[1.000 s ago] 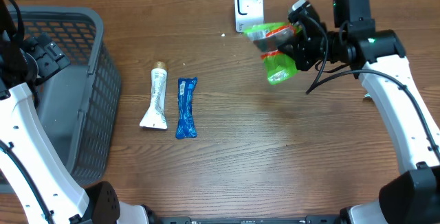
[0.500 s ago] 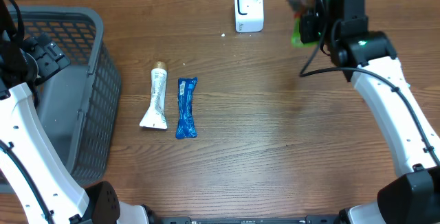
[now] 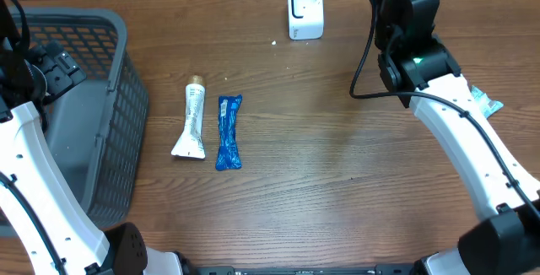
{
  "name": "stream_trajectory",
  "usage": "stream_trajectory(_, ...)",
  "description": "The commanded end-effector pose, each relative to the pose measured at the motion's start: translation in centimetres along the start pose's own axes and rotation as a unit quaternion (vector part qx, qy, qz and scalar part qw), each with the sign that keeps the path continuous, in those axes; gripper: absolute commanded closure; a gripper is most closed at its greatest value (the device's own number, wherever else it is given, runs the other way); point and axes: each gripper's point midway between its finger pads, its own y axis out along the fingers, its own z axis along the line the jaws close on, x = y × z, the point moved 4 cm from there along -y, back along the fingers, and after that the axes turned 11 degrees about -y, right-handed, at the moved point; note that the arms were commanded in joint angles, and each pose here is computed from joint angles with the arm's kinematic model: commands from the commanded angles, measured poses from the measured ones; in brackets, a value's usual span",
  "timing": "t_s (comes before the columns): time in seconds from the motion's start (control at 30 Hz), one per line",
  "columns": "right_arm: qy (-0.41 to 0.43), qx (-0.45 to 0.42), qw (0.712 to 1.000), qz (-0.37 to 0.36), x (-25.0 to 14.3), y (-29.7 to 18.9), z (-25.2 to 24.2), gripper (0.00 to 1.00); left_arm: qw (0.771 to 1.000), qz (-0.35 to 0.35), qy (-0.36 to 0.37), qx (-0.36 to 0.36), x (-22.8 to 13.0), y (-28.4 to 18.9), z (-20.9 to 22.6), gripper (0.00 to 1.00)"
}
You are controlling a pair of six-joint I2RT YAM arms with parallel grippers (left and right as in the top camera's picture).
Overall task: Scan the item barcode
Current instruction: 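Lift the snack bag and carry it toward the white scanner, then hold the snack bag barcode in front of the white scanner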
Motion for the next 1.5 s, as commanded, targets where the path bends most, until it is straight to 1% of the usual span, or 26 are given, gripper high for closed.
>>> stream_trajectory(0.0, -0.123, 0.001, 0.992, -0.010, -0.2, 2.1, 2.8, 0.96, 1.000, -0.001, 0.002, 0.008, 0.1, 0.2, 0.2, 0.00)
stream_trajectory(0.2, -0.174, -0.041, 0.984, -0.010, -1.0, 4.8, 6.7, 0.96, 1.000, -0.001, 0.002, 0.008, 0.1, 0.2, 0.2, 0.00)
stream_trajectory(0.37, -0.233, -0.058, 0.970, -0.020, -2.4, 6.7, 10.8, 0.96, 1.000, -0.001, 0.002, 0.008, 0.1, 0.2, 0.2, 0.00)
stream_trajectory(0.43, -0.243, -0.062, 0.968, -0.022, -3.1, 7.3, 12.1, 0.96, 1.000, -0.001, 0.002, 0.008, 0.1, 0.2, 0.2, 0.00)
stream_trajectory(0.63, -0.254, -0.043, 0.966, -0.013, -5.2, 8.3, 15.2, 0.96, 1.000, -0.001, 0.002, 0.008, 0.1, 0.2, 0.2, 0.00)
stream_trajectory(0.9, -0.275, 0.006, 0.961, -0.040, -7.1, 9.1, 19.8, 0.96, 1.000, -0.001, 0.002, 0.008, 0.1, 0.2, 0.2, 0.01)
stream_trajectory(1.03, -0.272, 0.004, 0.960, -0.064, -7.1, 9.3, 20.7, 0.96, 1.000, -0.001, 0.002, 0.008, 0.1, 0.2, 0.2, 0.00)
stream_trajectory(1.17, -0.304, 0.019, 0.948, -0.096, -6.9, 9.2, 22.1, 0.96, 1.000, -0.001, 0.002, 0.008, 0.1, 0.2, 0.2, 0.01)
stream_trajectory(1.27, -0.304, 0.019, 0.945, -0.116, -6.4, 9.1, 22.2, 0.96, 1.000, -0.001, 0.002, 0.008, 0.1, 0.2, 0.2, 0.00)
stream_trajectory(1.47, -0.304, 0.019, 0.945, -0.120, -6.9, 9.6, 21.8, 0.96, 1.000, -0.001, 0.002, 0.008, 0.1, 0.2, 0.2, 0.00)
